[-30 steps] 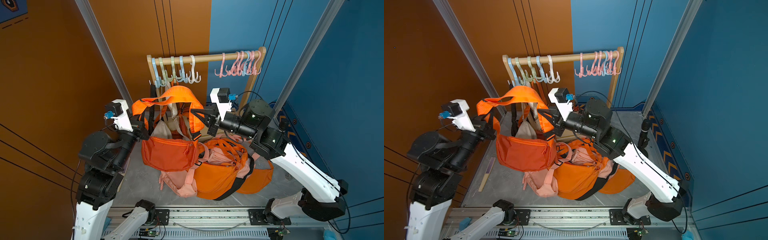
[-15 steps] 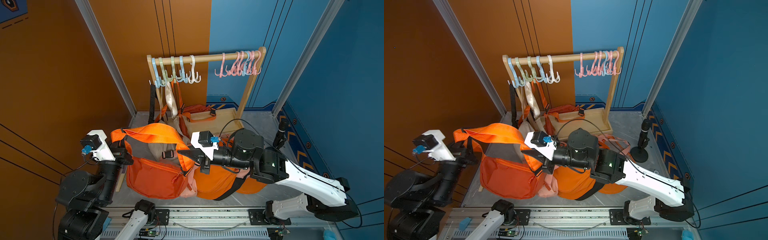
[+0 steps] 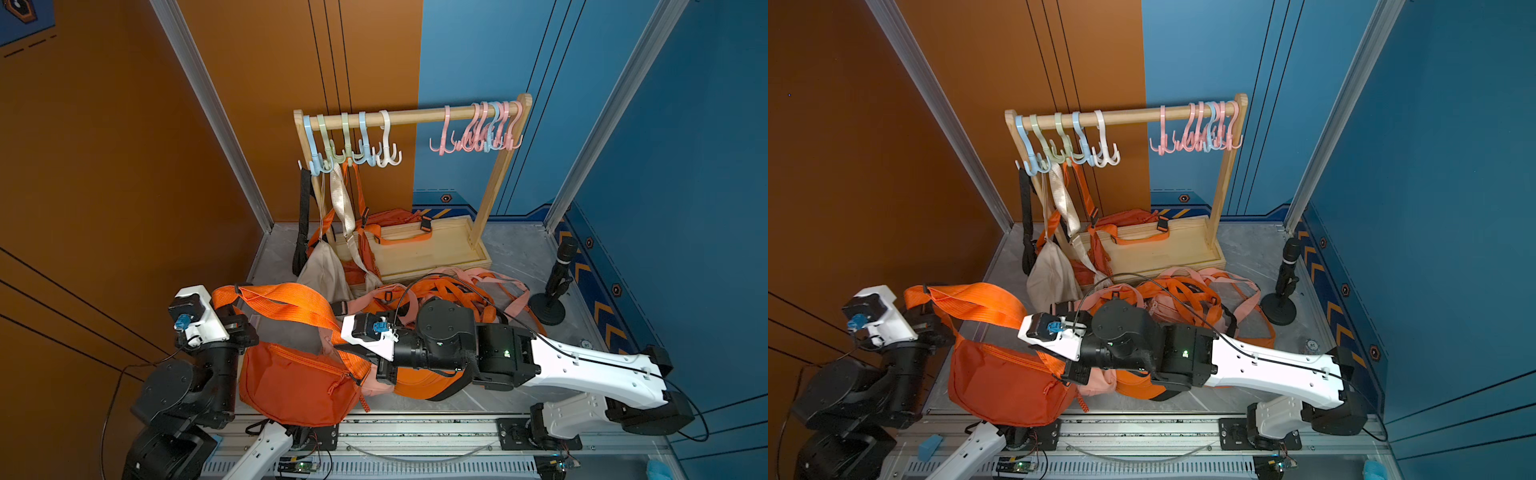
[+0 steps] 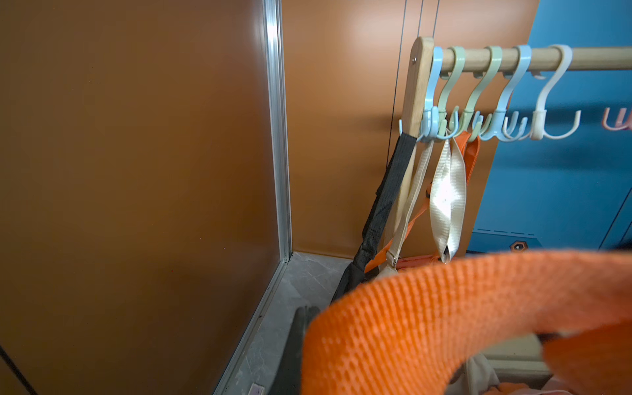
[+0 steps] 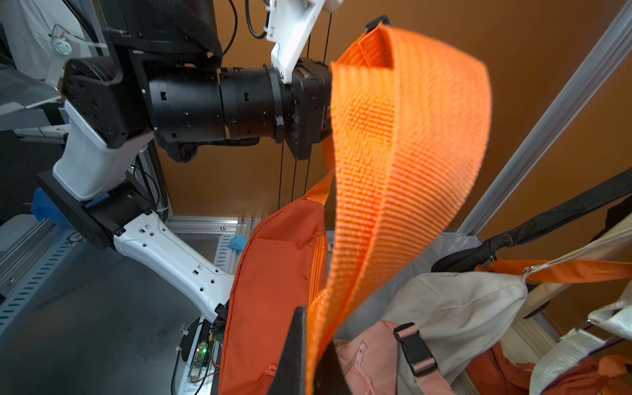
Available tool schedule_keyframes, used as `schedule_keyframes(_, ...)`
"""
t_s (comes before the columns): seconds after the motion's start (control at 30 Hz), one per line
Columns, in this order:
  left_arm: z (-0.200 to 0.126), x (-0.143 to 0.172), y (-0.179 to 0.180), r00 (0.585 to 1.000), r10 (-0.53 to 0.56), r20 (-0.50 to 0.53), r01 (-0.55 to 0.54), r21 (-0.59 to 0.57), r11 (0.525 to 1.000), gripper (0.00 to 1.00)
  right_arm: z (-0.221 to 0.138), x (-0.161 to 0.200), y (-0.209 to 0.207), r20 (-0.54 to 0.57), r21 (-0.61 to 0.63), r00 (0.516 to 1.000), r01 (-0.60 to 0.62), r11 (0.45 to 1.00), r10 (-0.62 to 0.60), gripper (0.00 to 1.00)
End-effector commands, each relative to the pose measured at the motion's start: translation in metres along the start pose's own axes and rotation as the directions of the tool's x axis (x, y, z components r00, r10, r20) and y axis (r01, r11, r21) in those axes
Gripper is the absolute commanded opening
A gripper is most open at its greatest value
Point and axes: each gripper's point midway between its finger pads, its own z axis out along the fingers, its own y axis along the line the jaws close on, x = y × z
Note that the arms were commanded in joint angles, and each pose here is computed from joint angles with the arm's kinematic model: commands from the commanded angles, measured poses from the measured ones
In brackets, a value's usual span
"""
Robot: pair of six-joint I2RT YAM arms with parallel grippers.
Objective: Take the bag off the hook
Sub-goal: Place the bag inside the bag.
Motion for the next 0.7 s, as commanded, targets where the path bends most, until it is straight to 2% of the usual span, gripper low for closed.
schedule_keyframes(0.0, 0.006, 0.003, 0.009, 1.000, 0.009, 0.014, -0.007, -0.097, 0.995, 0.00, 0.009, 0.011, -0.015, 0.012, 0.021, 0.996, -0.085, 0.996, 0.085, 0.00)
schedule_keyframes(0.1, 0.014, 0.011, 0.001, 1.000, 0.017, 0.006, -0.016, -0.100, 0.995, 0.00, 0.016, 0.026, -0.026, -0.004, 0.022, 0.989, -0.146, 0.989, 0.146, 0.00)
schedule_keyframes(0.47, 0.059, 0.079, -0.049, 0.990, 0.032, -0.138, -0.043, -0.083, 0.996, 0.00, 0.035, 0.083, -0.075, -0.038, 0.042, 0.941, -0.335, 0.941, 0.336, 0.00)
schedule_keyframes(0.67, 0.088, 0.121, -0.050, 0.965, -0.088, -0.249, 0.067, -0.091, 0.994, 0.00, 0.036, 0.112, -0.097, -0.047, 0.070, 0.918, -0.390, 0.918, 0.394, 0.00)
